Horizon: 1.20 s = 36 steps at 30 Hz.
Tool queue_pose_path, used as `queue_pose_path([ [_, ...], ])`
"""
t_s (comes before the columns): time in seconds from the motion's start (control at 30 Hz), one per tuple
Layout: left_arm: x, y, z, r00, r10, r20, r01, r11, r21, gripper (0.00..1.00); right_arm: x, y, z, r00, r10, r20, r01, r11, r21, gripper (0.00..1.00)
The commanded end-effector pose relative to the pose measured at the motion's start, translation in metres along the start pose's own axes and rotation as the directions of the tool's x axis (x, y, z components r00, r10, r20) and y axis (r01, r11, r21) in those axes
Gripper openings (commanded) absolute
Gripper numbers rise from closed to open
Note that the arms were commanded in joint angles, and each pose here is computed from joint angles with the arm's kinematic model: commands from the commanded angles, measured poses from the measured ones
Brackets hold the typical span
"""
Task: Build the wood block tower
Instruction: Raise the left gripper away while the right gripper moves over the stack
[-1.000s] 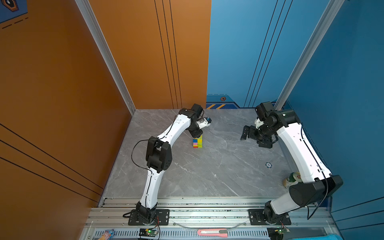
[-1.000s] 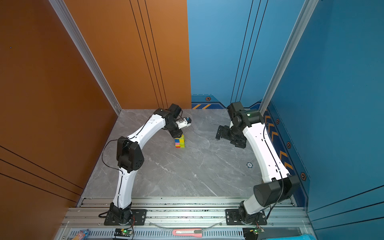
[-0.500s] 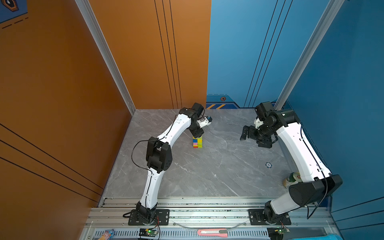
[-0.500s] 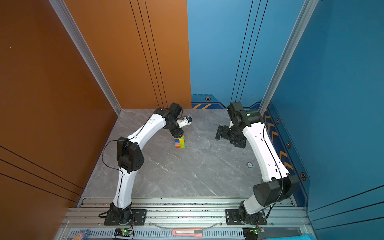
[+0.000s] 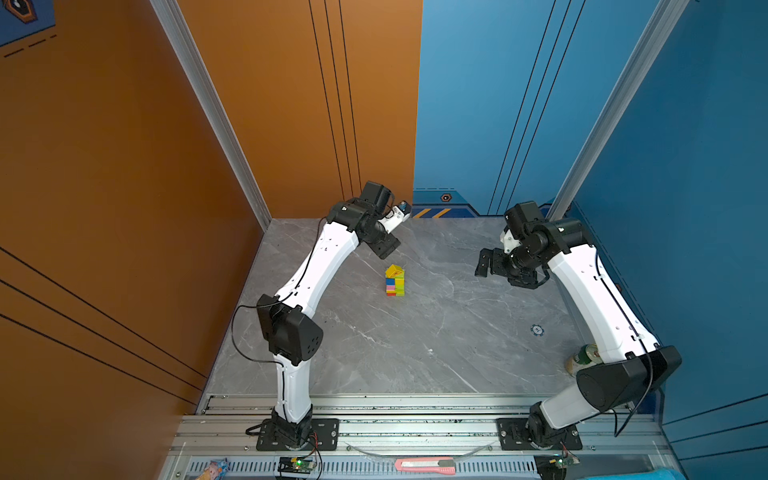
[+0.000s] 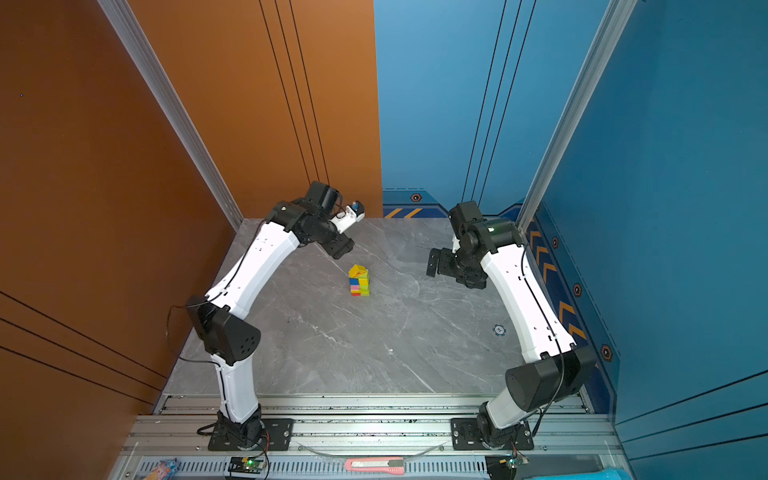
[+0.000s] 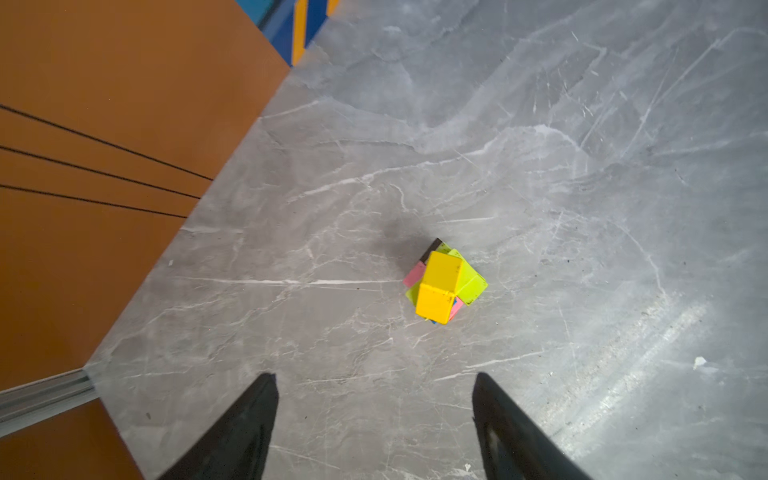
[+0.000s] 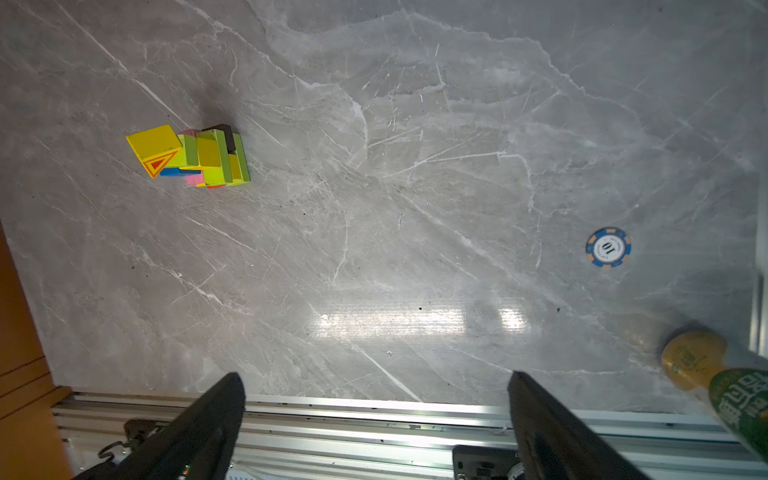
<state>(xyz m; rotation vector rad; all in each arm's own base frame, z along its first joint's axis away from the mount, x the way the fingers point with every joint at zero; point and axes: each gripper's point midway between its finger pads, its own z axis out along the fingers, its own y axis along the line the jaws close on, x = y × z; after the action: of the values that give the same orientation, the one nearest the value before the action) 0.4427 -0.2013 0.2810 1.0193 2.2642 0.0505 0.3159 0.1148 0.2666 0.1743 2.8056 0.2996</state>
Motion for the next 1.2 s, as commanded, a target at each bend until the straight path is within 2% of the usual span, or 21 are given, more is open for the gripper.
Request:
queue_pose_path([
  [0.0, 0.022, 0.020, -0.015, 0.994, -0.108, -0.016, 0.106, 0.991, -0.075, 0.76, -0.025, 0.022, 0.005, 0.984, -0.162, 0.079, 0.161, 0.987, 0.020, 0.99],
  [0.13, 0.053, 0.024, -0.028, 0.954, -0.295, 0.053, 0.299, 0.951, -0.075, 0.76, -0.041, 0.062, 0.022, 0.934, -0.338, 0.113, 0.338, 0.941, 0.014, 0.88],
  [0.2, 0.073, 0.024, -0.034, 0.907, -0.407, 0.103, 0.416, 0.906, -0.076, 0.75, -0.048, 0.081, 0.034, 0.909, -0.398, 0.126, 0.401, 0.916, 0.000, 0.84],
  [0.33, 0.109, 0.008, -0.045, 0.776, -0.596, 0.207, 0.617, 0.785, -0.052, 0.74, -0.057, 0.118, 0.058, 0.865, -0.478, 0.156, 0.491, 0.869, -0.062, 0.76],
  [0.43, 0.128, -0.014, -0.047, 0.708, -0.673, 0.214, 0.688, 0.726, 0.006, 0.74, -0.061, 0.140, 0.079, 0.852, -0.500, 0.152, 0.518, 0.849, -0.109, 0.75],
  [0.57, 0.147, -0.031, -0.047, 0.709, -0.680, 0.187, 0.694, 0.720, -0.012, 0.74, -0.063, 0.168, 0.105, 0.857, -0.499, 0.131, 0.515, 0.839, -0.176, 0.84],
  [0.73, 0.152, -0.019, -0.041, 0.687, -0.697, 0.205, 0.719, 0.693, -0.056, 0.74, -0.076, 0.190, 0.127, 0.873, -0.464, 0.151, 0.483, 0.865, -0.138, 0.83],
  [0.8, 0.146, -0.003, -0.036, 0.675, -0.707, 0.212, 0.733, 0.676, -0.080, 0.73, -0.080, 0.190, 0.129, 0.892, -0.427, 0.148, 0.446, 0.884, -0.138, 0.82],
  [0.9, 0.129, 0.020, -0.023, 0.659, -0.724, 0.205, 0.748, 0.659, -0.076, 0.72, -0.078, 0.191, 0.124, 0.904, -0.406, 0.135, 0.425, 0.887, -0.181, 0.83],
  [1.17, 0.077, 0.051, 0.037, 0.674, -0.726, 0.137, 0.734, 0.679, -0.016, 0.70, -0.073, 0.175, 0.103, 0.916, -0.384, 0.118, 0.398, 0.905, -0.151, 0.89],
])
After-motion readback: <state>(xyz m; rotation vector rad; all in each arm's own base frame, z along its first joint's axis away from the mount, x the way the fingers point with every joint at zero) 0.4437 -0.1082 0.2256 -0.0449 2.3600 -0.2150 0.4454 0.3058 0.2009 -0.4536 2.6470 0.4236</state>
